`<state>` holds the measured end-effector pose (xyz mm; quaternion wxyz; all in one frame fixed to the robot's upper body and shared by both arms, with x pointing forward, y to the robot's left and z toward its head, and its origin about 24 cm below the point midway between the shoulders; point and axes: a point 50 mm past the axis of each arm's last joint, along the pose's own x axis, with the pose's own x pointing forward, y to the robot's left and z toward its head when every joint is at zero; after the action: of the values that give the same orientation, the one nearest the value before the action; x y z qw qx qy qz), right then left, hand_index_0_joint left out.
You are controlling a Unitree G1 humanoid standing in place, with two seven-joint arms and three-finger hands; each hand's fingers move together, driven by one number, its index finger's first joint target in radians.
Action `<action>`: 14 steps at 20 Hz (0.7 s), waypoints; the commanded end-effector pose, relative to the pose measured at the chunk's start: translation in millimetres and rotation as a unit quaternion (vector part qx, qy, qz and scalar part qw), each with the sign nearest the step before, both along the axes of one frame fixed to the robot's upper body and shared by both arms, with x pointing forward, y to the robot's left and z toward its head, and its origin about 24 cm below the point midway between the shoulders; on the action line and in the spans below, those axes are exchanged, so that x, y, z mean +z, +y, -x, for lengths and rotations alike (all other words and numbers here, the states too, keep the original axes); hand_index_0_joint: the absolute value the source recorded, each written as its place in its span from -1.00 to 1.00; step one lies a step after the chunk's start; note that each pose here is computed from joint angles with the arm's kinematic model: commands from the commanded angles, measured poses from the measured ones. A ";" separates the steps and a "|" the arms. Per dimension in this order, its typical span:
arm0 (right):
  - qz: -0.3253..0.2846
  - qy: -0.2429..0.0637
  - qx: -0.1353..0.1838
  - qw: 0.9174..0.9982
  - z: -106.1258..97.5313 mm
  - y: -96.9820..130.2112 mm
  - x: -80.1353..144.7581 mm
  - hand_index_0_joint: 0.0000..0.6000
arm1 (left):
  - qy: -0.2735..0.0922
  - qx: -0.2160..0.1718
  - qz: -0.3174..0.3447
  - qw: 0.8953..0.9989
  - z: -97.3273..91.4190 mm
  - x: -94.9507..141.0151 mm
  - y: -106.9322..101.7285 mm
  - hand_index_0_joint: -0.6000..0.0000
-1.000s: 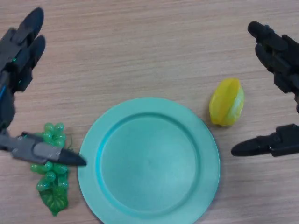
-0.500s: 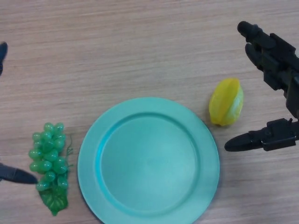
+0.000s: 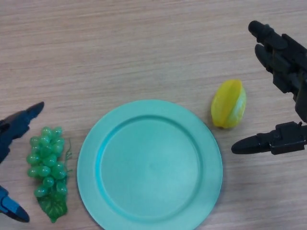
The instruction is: Pick up the green grapes and place it on the plate
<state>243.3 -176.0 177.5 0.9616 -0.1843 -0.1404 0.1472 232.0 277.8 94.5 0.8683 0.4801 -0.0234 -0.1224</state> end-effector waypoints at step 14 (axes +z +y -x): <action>0.002 -0.118 -0.002 0.993 25.0 -11.1 35.5 -1.00 | -0.022 -0.020 -0.027 0.999 -5.8 -13.9 2.5 -0.83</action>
<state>231.2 -183.0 183.3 0.9606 -0.1904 -0.1546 0.1307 239.1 268.3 60.7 0.8708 0.4720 -0.0248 -0.1353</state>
